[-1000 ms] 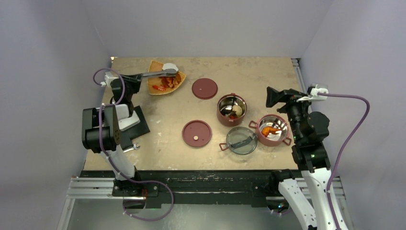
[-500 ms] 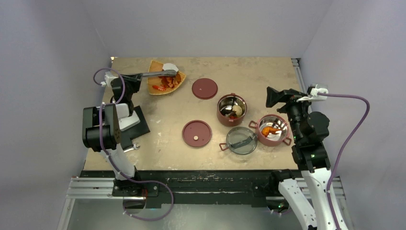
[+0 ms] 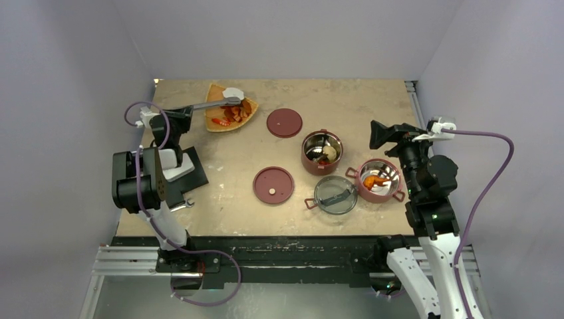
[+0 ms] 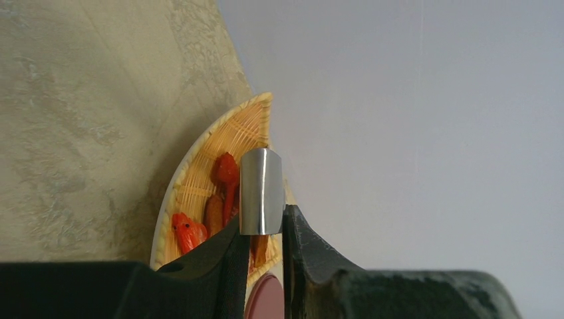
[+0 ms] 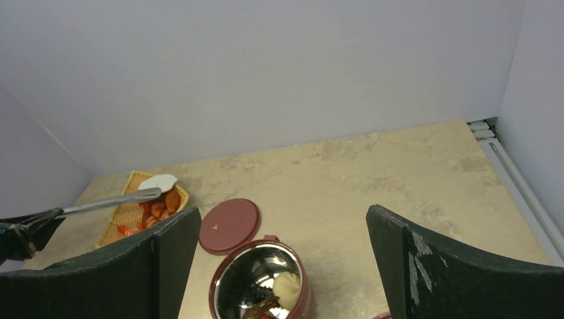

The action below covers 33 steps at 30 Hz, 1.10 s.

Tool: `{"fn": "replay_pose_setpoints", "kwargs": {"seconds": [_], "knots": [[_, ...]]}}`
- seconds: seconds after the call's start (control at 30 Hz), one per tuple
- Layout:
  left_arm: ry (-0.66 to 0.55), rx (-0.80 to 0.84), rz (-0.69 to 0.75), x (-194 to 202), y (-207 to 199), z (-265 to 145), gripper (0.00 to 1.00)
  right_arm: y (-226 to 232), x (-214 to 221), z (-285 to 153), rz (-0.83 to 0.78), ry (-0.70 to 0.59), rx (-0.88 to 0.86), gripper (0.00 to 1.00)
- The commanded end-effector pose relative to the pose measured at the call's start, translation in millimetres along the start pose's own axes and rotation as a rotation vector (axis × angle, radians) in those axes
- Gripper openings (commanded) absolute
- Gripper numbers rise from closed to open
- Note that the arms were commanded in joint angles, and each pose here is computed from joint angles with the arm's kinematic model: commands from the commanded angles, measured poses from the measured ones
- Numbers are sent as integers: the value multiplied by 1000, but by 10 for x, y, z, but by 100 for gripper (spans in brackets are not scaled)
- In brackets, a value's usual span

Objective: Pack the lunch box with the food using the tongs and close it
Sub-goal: Pick up the fake food from the plate.

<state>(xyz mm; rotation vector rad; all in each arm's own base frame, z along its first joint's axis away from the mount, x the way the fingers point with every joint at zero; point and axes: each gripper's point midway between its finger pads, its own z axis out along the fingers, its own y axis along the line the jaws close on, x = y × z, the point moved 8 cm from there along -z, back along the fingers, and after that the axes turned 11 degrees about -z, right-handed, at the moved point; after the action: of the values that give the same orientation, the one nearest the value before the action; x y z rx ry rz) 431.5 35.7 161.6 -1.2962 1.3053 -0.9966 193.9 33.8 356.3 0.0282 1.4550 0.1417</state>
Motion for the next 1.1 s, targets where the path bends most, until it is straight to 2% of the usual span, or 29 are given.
{"fn": "replay_pose_setpoints", "kwargs": {"seconds": [0.0, 0.57, 0.83, 1.07], "knots": [[-26, 186, -17, -133, -454, -204, 0, -15, -102, -21, -9, -41, 14, 99], [58, 232, 40, -178, -500, -774, 0, -16, -98, -34, -6, -44, 15, 99], [206, 299, 189, -37, -758, -1070, 0, -17, -110, -33, -7, -47, 16, 99], [433, 345, 337, 173, -1026, -1424, 0, -13, -124, -12, -9, -49, 15, 99]]}}
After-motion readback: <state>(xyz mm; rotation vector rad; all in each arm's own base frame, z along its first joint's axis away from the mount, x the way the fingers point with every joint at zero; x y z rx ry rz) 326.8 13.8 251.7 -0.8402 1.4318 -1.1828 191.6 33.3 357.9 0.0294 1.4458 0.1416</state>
